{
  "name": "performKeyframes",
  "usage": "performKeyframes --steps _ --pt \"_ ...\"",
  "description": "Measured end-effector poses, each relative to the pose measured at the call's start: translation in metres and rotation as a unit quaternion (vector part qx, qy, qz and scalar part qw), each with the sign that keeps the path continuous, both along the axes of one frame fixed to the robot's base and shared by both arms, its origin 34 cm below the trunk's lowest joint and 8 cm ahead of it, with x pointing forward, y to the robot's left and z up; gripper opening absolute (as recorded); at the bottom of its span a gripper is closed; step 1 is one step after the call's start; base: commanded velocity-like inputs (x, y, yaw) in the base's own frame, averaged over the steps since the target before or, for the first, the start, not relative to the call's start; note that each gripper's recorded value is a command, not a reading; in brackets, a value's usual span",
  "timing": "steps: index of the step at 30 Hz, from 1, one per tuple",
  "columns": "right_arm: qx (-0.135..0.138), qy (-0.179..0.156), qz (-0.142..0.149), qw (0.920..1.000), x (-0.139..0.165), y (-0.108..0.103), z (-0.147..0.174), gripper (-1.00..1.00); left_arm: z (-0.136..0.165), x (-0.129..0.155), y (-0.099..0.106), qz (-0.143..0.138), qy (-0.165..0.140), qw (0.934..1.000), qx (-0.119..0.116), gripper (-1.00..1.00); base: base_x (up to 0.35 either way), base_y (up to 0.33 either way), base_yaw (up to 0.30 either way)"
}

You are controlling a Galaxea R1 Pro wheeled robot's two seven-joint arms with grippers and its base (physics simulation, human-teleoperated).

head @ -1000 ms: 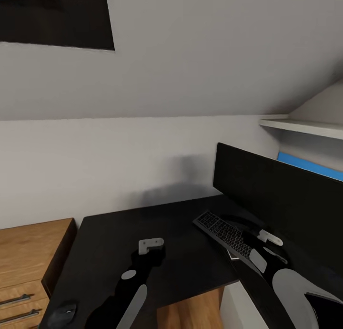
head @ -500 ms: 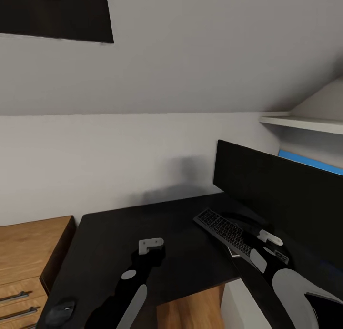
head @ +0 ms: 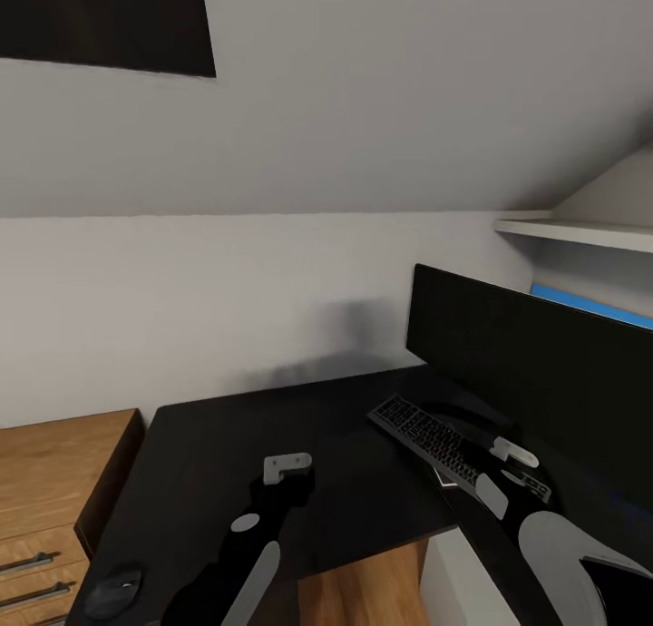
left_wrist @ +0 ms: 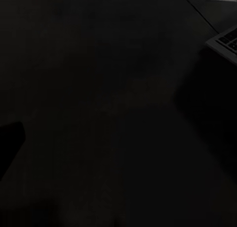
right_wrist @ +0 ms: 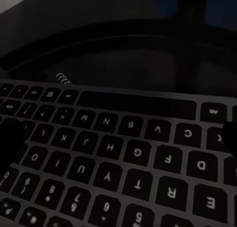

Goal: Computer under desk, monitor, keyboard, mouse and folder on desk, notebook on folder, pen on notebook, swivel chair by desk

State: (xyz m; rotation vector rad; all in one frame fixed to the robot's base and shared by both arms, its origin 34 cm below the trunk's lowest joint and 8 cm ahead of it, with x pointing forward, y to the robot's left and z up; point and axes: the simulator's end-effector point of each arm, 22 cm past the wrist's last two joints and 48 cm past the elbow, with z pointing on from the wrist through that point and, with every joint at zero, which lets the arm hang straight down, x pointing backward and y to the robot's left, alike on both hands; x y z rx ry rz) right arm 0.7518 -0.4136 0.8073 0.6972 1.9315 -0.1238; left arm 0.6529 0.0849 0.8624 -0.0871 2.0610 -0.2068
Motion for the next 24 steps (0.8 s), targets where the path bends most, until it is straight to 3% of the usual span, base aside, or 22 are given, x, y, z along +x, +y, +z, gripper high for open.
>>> performKeyframes --steps 24 --pt "0.001 0.000 0.000 1.0000 0.000 0.001 -0.024 1.00 -0.024 0.000 0.000 0.000 0.000 1.0000 0.000 1.00 0.000 0.000 0.000"
